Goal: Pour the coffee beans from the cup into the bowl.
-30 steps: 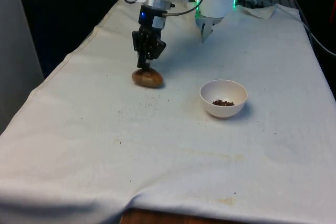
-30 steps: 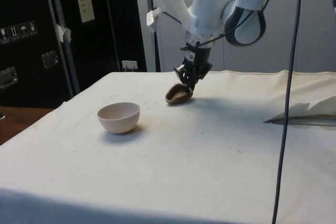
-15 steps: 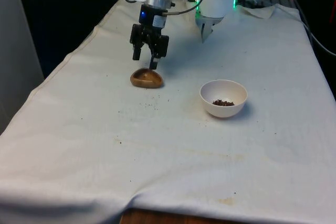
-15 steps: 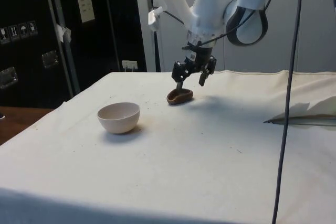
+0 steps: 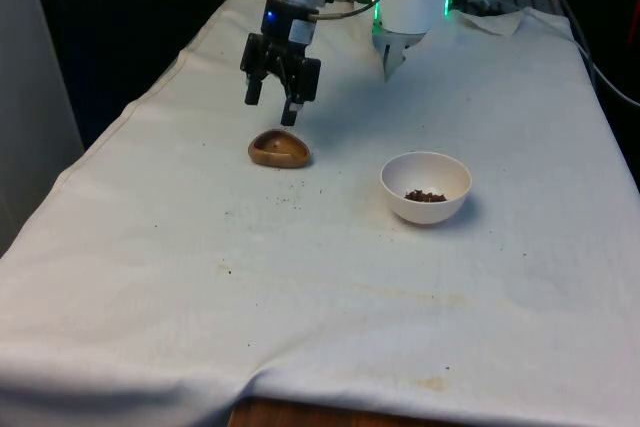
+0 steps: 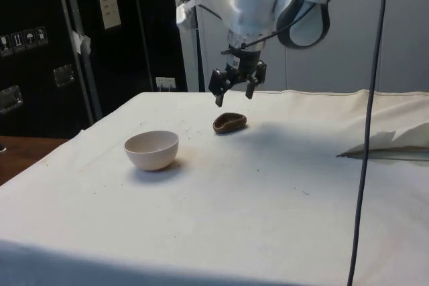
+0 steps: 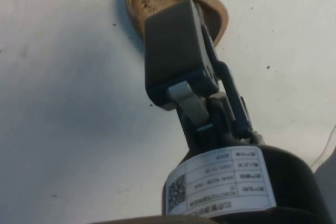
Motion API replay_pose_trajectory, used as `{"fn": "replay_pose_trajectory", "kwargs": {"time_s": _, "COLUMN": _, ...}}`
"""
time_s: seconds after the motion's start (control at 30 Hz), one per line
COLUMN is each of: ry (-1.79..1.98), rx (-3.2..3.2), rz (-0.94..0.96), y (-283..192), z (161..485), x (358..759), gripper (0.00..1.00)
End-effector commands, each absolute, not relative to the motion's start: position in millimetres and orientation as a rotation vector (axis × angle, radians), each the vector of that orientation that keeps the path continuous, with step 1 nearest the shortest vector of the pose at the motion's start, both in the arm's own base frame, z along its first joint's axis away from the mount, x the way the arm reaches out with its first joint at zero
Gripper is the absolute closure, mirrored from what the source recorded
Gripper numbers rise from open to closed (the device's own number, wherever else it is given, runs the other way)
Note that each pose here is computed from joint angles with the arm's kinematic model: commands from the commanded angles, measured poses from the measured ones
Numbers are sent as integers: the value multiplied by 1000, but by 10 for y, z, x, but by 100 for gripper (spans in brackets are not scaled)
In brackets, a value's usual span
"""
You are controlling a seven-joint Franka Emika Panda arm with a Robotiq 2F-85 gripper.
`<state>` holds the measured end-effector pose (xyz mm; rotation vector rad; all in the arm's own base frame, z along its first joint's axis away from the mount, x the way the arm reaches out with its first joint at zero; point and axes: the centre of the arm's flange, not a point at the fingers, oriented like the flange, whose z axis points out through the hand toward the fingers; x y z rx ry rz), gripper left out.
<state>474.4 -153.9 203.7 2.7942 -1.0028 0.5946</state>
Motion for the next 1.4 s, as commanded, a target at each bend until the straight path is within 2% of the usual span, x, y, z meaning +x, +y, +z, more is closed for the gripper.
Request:
{"fn": "replay_pose_trajectory", "kwargs": {"time_s": 0.0, "ry": -995, "rx": 2805, "rz": 569, "y": -1464, "z": 2014, "x": 4735, "gripper": 0}}
{"fn": "replay_pose_trajectory", "kwargs": {"time_s": 0.53, "ry": -932, "rx": 2738, "rz": 557, "y": -1467, "z": 2256, "x": 5111, "gripper": 0}}
{"fn": "replay_pose_trajectory", "kwargs": {"time_s": 0.93, "ry": -891, "rx": 2715, "rz": 509, "y": -1291, "z": 2411, "x": 5338, "gripper": 0}}
{"fn": "replay_pose_trajectory", "kwargs": {"time_s": 1.37, "ry": -870, "rx": 2679, "rz": 514, "y": -1255, "z": 2536, "x": 5496, "gripper": 0}}
